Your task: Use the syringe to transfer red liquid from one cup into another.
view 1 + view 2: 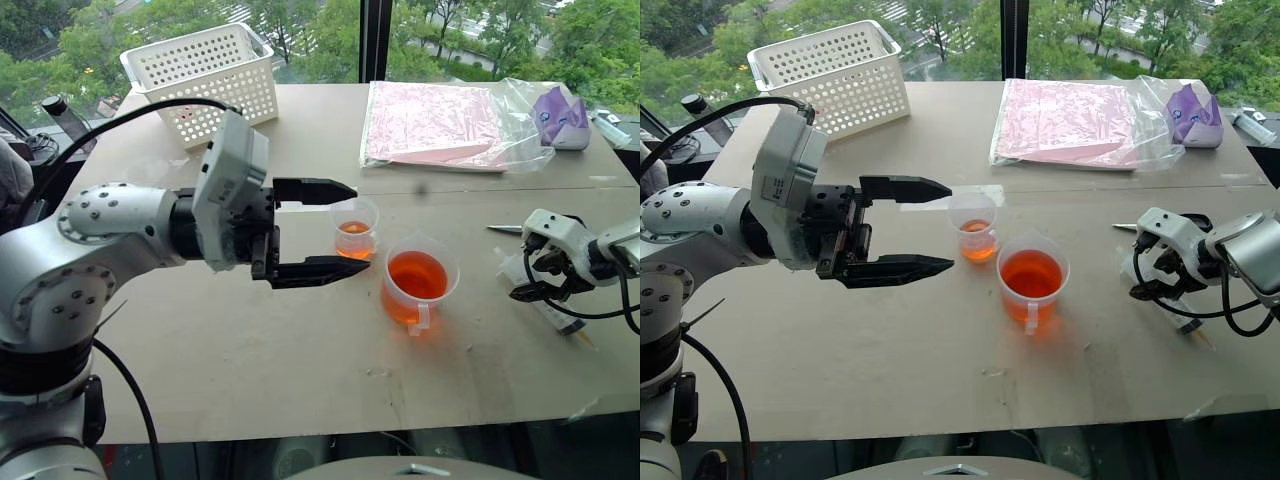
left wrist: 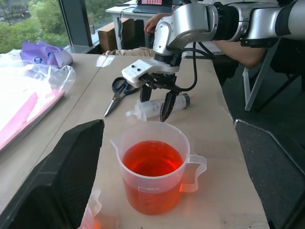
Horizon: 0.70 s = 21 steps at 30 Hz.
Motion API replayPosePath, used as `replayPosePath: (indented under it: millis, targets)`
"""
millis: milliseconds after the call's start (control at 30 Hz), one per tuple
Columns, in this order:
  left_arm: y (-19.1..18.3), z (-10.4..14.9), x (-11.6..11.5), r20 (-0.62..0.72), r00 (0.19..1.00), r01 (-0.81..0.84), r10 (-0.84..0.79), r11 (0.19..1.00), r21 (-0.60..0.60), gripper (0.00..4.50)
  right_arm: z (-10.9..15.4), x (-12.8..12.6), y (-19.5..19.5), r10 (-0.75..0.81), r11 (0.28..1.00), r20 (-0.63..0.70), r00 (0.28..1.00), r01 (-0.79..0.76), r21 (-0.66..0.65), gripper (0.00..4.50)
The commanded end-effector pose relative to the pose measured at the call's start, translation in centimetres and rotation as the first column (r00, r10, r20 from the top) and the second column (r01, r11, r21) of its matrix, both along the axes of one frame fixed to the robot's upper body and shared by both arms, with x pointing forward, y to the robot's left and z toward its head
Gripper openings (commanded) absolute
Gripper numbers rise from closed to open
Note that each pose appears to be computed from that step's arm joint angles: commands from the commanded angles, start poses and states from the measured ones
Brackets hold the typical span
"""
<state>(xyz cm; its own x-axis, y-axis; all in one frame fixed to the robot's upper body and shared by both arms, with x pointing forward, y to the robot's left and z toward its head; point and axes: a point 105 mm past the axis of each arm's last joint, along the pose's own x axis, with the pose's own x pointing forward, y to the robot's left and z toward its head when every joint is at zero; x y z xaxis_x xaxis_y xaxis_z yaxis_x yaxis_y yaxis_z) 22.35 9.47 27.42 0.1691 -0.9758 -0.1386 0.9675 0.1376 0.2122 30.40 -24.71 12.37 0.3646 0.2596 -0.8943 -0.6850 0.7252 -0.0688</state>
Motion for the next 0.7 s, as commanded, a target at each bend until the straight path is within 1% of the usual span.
replayPosePath:
  millis: [33,133,200,233,300,367,400,600,700]
  targets:
    - [0.0,0.6,-0.2,0.039,0.999,0.019,-0.019,1.000,-0.008,4.48,0.8,0.7,0.3,-0.017,1.000,0.018,1.000,0.017,0.002,4.26]
    - [0.0,0.6,-0.1,0.042,0.999,0.024,-0.024,1.000,-0.008,4.48,0.3,1.1,-0.4,-0.047,0.999,0.007,0.999,0.047,-0.023,4.26]
    - [0.0,0.4,0.0,0.044,0.999,0.022,-0.022,1.000,-0.003,4.48,0.1,1.2,-0.7,-0.053,0.998,0.002,0.999,0.053,-0.029,3.88]
    - [0.1,0.4,0.0,0.046,0.999,0.021,-0.021,1.000,-0.001,4.48,0.2,1.3,-0.8,-0.058,0.998,0.004,0.998,0.058,-0.029,3.58]
    - [0.1,0.3,0.1,0.047,0.999,0.022,-0.022,1.000,0.000,4.48,0.3,1.4,-0.9,-0.066,0.997,0.009,0.998,0.066,-0.029,2.76]
    - [0.0,0.4,0.1,0.049,0.998,0.026,-0.026,1.000,-0.001,4.48,0.3,1.6,-1.1,-0.072,0.997,0.013,0.997,0.072,-0.030,1.82]
    - [-0.1,0.4,0.1,0.049,0.998,0.028,-0.028,1.000,-0.003,4.48,0.3,1.6,-1.1,-0.073,0.997,0.014,0.997,0.074,-0.030,1.51]
    - [-0.1,0.4,0.1,0.047,0.998,0.033,-0.033,0.999,-0.001,4.48,0.7,1.3,-1.2,-0.076,0.997,0.018,0.997,0.076,-0.011,1.50]
    - [0.0,0.6,0.1,0.047,0.998,0.033,-0.033,0.999,-0.006,4.48,2.5,1.4,-1.1,-0.080,0.996,0.052,0.995,0.078,0.031,1.50]
